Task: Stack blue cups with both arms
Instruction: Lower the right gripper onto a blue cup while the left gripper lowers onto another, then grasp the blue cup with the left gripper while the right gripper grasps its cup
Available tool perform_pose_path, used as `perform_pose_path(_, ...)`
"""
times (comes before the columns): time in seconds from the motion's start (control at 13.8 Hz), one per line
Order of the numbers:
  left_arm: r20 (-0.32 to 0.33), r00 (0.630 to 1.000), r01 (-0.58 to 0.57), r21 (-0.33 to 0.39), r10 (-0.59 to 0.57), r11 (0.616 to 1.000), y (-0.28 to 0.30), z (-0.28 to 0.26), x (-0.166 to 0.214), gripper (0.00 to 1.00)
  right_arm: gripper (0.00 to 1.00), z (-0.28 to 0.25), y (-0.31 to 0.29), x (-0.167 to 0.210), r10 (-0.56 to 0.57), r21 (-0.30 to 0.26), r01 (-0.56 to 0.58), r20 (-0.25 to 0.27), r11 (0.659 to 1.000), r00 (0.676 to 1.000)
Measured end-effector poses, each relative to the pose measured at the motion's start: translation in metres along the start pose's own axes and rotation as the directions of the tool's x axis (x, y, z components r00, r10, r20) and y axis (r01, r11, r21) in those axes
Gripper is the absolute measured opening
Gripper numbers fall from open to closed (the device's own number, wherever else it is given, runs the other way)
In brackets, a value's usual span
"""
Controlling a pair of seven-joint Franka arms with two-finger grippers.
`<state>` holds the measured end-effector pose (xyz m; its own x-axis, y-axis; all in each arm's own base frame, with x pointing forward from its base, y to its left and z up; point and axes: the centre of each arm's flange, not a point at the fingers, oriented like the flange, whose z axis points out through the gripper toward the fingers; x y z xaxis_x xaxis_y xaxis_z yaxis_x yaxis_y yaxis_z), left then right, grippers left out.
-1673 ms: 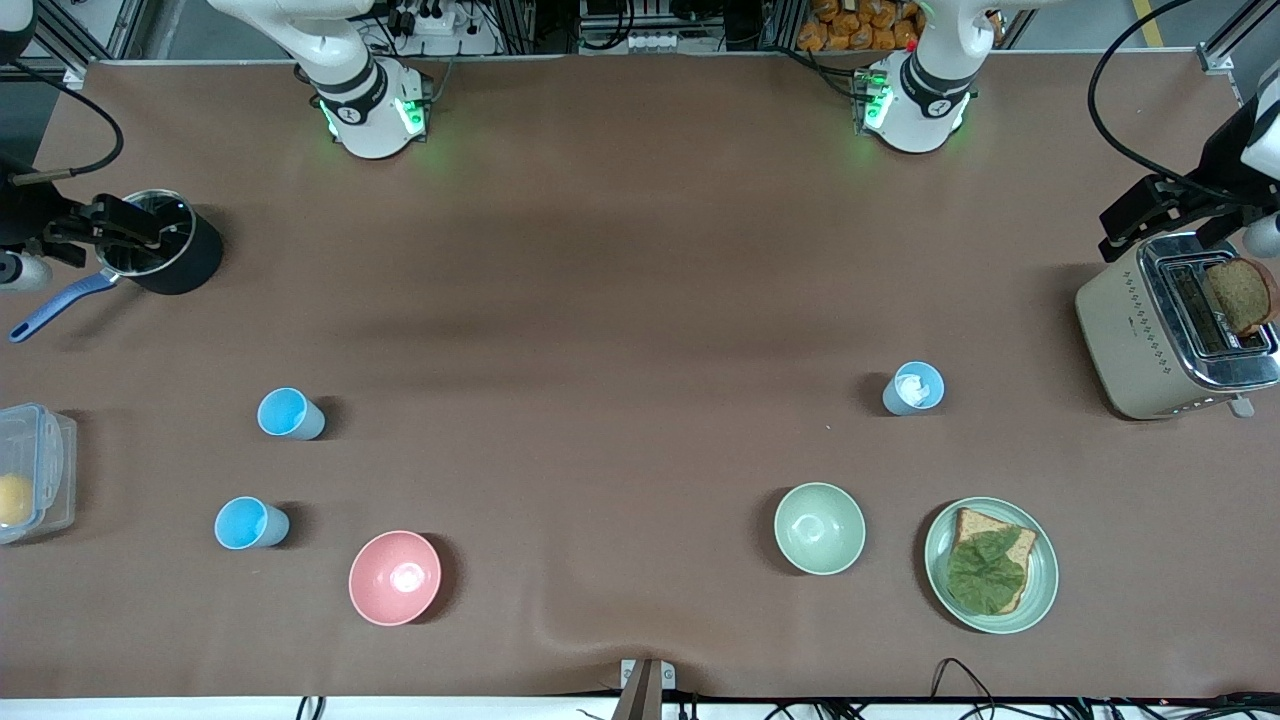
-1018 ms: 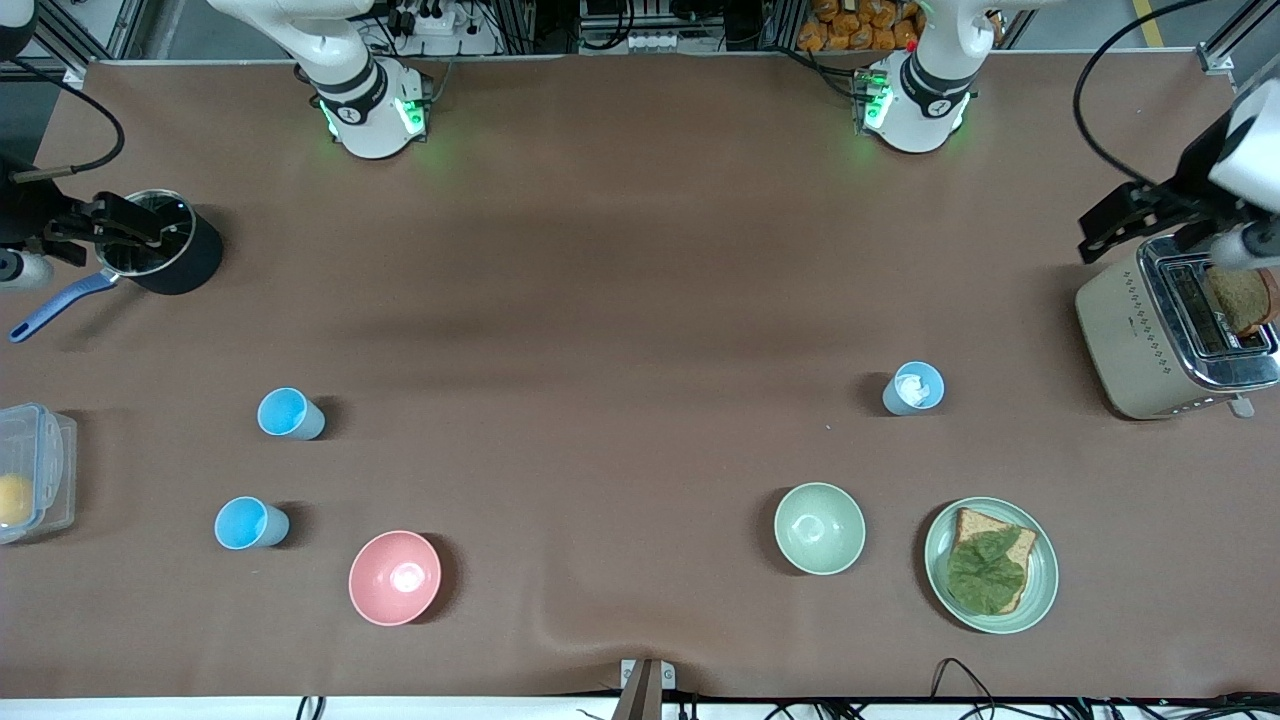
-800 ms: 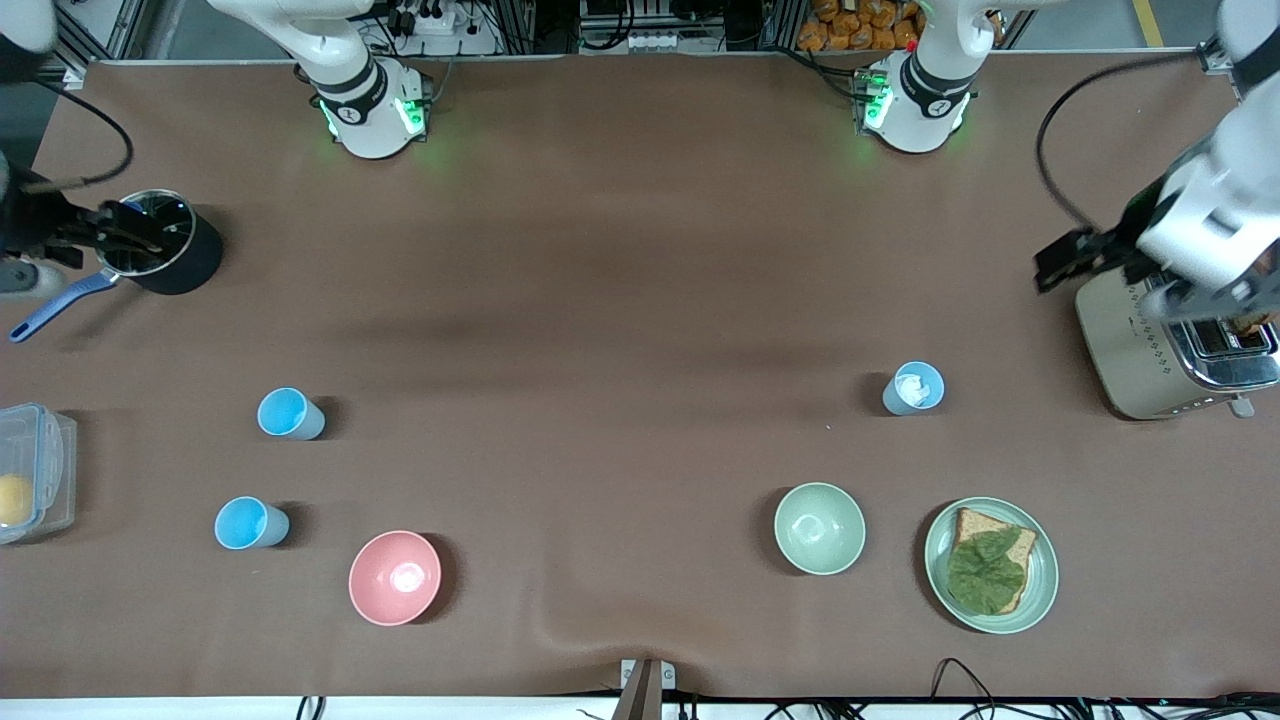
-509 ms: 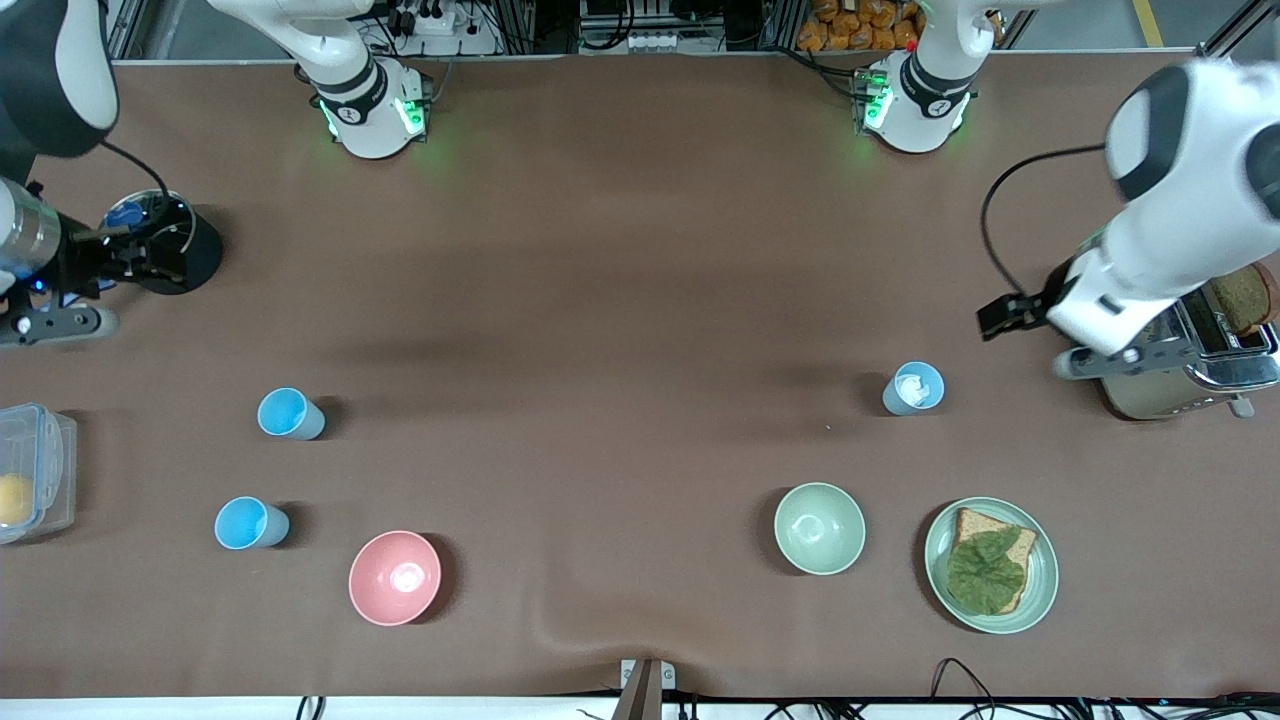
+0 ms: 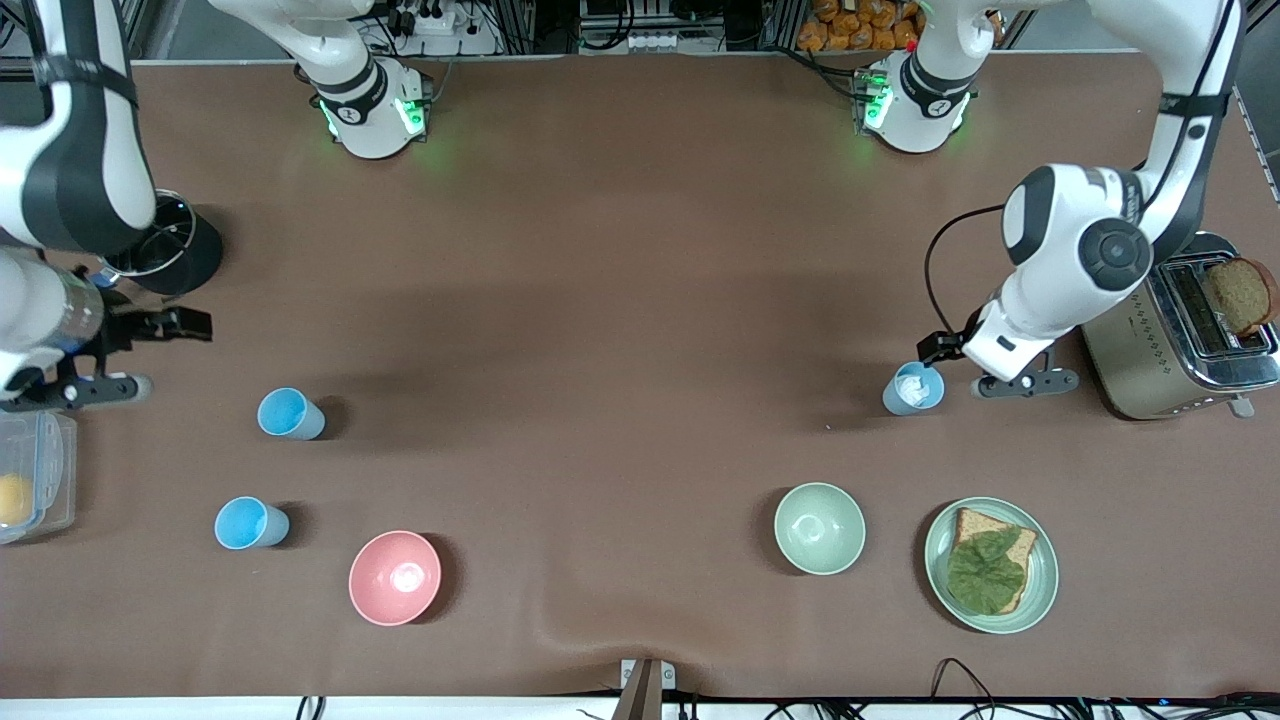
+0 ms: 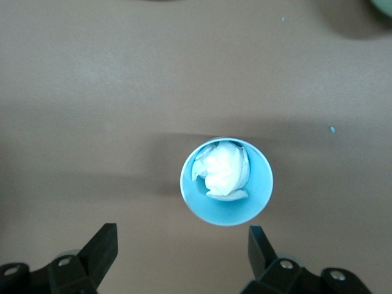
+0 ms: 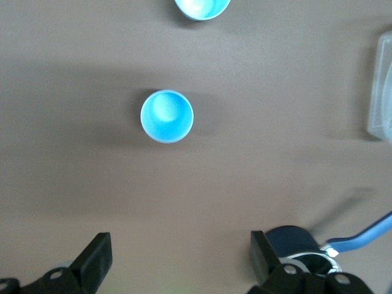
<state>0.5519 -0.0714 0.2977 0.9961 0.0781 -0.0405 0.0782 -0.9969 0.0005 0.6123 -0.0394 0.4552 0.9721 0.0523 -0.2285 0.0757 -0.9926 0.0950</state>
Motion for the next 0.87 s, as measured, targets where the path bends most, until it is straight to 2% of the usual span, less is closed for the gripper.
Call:
perform_pose_path(0.15,0.007,1.0,0.0,-0.002,0.0,1.0,0.001,0.013,0.002,0.77,1.0,0.026,-0.004,0.012,0.104,0.014,-0.104,0.007,0.995,0.995)
perform_pose_path(0.22,0.01,1.0,0.0,-0.002,0.0,1.0,0.001,0.017,0.002,0.64,1.0,0.04,-0.008,0.017,0.145,0.025,-0.145,0.002,0.989,0.989)
perform_pose_path(0.36,0.015,1.0,0.0,-0.002,0.0,1.0,0.001,0.022,0.002,0.47,1.0,0.07,-0.016,0.03,0.207,0.053,-0.205,-0.039,0.977,0.977)
perform_pose_path(0.51,0.016,1.0,0.0,-0.003,0.0,1.0,0.001,0.026,0.003,0.47,1.0,0.098,-0.021,0.04,0.253,0.07,-0.248,-0.062,0.966,0.966)
perform_pose_path(0.8,0.007,1.0,0.0,-0.01,0.0,1.0,0.002,0.047,0.006,0.48,1.0,0.138,-0.002,0.035,0.357,0.099,-0.355,0.005,0.93,0.934)
perform_pose_path(0.87,0.008,1.0,0.001,-0.011,0.0,1.0,0.002,0.053,0.007,0.48,1.0,0.147,0.0,0.033,0.37,0.116,-0.368,0.004,0.923,0.929)
